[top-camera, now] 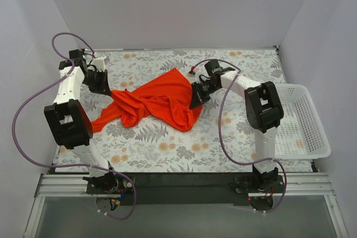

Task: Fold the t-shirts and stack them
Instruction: Flatten the tshirt out

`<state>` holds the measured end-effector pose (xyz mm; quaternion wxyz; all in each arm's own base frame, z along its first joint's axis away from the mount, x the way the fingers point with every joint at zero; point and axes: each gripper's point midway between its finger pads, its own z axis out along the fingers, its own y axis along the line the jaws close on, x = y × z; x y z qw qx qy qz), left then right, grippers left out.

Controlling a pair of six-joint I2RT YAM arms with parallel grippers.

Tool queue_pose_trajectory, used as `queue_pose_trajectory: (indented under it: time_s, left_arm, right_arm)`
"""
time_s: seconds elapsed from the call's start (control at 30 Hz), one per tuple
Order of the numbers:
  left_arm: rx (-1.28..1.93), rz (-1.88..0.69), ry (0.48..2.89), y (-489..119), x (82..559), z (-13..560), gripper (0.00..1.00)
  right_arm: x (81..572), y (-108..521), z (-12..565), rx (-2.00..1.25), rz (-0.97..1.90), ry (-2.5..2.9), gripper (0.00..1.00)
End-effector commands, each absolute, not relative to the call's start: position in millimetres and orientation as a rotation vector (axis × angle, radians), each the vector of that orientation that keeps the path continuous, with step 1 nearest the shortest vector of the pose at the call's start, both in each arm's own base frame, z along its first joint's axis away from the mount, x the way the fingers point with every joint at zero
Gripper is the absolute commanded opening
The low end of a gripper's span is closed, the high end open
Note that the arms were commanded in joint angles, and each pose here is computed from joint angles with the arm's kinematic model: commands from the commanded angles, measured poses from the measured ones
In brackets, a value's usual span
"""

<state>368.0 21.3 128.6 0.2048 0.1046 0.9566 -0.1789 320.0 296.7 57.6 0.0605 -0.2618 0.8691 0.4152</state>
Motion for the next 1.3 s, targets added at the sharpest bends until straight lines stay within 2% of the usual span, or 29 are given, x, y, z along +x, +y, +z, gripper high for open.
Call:
queue_pose_trajectory:
  time_s: [0.0, 0.13, 0.33, 0.63, 0.8, 1.07, 1.2, 1.27]
  left_arm:
    - [0.247, -0.473, 2.559, 32.4, 388.2, 165.3, 0.00]
    - [0.223, -0.418, 2.494, 41.0, 406.3, 188.4, 0.00]
    - [0.165, -0.158, 2.255, 70.2, 445.7, 262.6, 0.00]
    - [0.151, 0.020, 1.999, 83.1, 448.2, 318.3, 0.00]
    - [0.164, 0.045, 1.831, 81.4, 456.3, 372.8, 0.00]
    - [0.133, 0.058, 1.514, 75.0, 451.2, 502.8, 0.00]
    - [0.099, 0.140, 1.329, 76.3, 416.8, 561.5, 0.00]
    - [0.072, 0.207, 1.202, 76.2, 381.7, 597.5, 0.00]
  right_arm:
    - [357.4, 261.3, 119.5, -0.743, 1.135, 2.452, 0.01]
    - [374.2, 233.9, 158.7, -0.676, 1.048, 2.364, 0.01]
    - [411.9, 183.2, 211.7, -0.467, 0.880, 2.261, 0.01]
    - [439.4, 114.4, 283.5, -0.293, 0.709, 2.075, 0.01]
    - [452.0, 91.2, 358.7, -0.301, 0.608, 1.879, 0.01]
    - [431.7, 87.9, 505.5, -0.344, 0.500, 1.513, 0.01]
    - [400.4, 79.5, 557.0, -0.335, 0.412, 1.368, 0.01]
    - [377.1, 74.1, 580.1, -0.332, 0.355, 1.286, 0.01]
